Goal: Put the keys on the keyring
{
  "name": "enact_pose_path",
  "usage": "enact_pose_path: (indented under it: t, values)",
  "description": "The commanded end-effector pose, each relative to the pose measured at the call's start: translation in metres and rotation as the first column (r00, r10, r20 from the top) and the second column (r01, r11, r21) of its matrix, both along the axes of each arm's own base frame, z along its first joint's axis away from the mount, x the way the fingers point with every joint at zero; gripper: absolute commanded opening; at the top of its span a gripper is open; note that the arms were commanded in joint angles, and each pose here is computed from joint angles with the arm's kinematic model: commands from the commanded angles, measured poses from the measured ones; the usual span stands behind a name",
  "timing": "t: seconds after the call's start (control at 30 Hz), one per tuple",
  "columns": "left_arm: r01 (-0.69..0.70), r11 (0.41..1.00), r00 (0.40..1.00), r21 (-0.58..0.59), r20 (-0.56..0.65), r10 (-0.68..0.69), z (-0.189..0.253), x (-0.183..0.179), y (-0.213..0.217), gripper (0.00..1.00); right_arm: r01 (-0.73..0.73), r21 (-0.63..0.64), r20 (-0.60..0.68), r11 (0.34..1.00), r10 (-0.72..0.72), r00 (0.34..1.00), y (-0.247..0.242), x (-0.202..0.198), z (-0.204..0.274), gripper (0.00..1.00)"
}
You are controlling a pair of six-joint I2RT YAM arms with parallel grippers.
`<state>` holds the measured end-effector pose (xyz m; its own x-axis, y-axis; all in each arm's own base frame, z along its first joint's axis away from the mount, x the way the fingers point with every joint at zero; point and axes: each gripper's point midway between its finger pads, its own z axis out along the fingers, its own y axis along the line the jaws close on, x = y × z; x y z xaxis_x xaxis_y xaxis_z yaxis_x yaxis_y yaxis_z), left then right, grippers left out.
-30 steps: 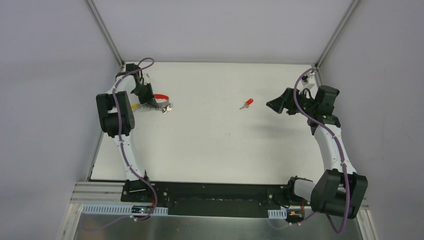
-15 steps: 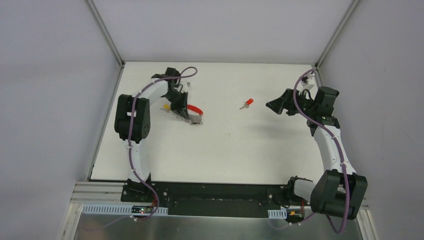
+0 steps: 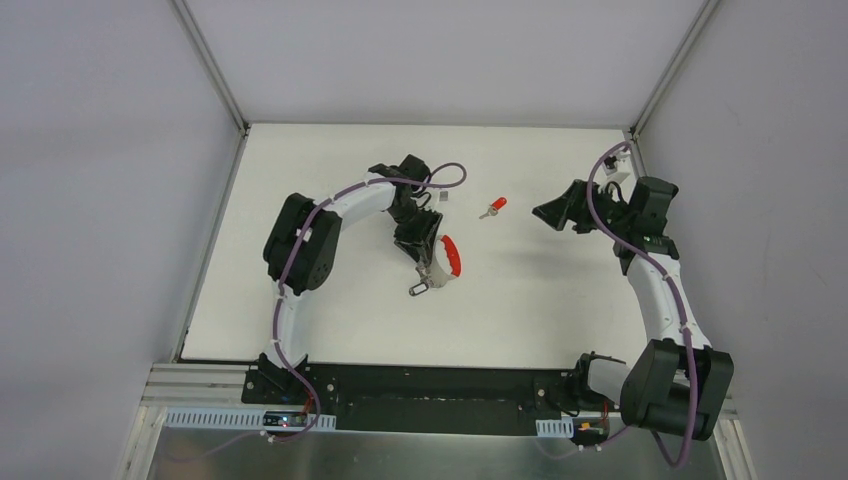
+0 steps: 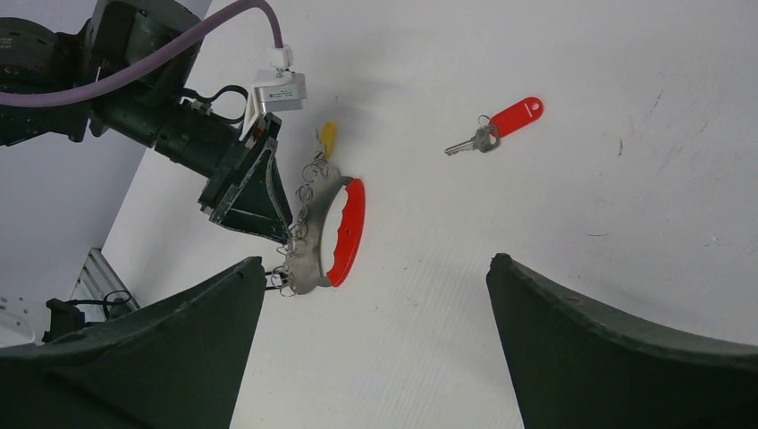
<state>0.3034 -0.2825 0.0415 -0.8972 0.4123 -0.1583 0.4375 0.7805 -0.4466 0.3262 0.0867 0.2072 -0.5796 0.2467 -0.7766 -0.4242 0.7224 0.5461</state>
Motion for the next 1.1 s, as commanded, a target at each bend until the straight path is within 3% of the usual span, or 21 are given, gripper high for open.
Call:
enact_pose_path:
  t: [0.0,0.1,0.2,0.57,0.77,1.07]
  values:
    - [0.023,1.0,0.995,0.012,0.095,-0.024,0.02,0.005,0.015,0.49,-0.002,0.006,0.075,1.0,0.001,0.997,-0.003,0.003,0.017,0.98]
    - [0.043,0.999,0.984,0.028,0.169,-0.047,0.035,0.009,0.024,0.6,0.004,0.008,0.072,1.0,-0.004,0.997,-0.004,0.003,0.017,0.98]
    - [0.022,0.999,0.974,0.031,0.224,-0.028,0.047,0.02,0.03,0.62,-0.003,0.013,0.07,1.0,0.002,0.998,-0.004,0.003,0.017,0.98]
    - [-0.135,0.99,0.982,0.039,0.142,0.128,0.025,0.065,0.028,0.38,-0.009,0.014,0.076,1.0,0.007,0.997,-0.003,0.001,0.018,0.98]
    - [-0.199,0.979,0.974,0.042,0.116,0.193,0.013,0.075,0.034,0.34,-0.004,0.013,0.074,1.0,0.003,0.997,-0.004,0.002,0.017,0.98]
    - [-0.228,0.974,0.973,0.006,0.038,0.228,0.001,0.07,0.029,0.34,-0.002,0.014,0.062,1.0,0.001,0.998,-0.005,0.004,0.014,0.98]
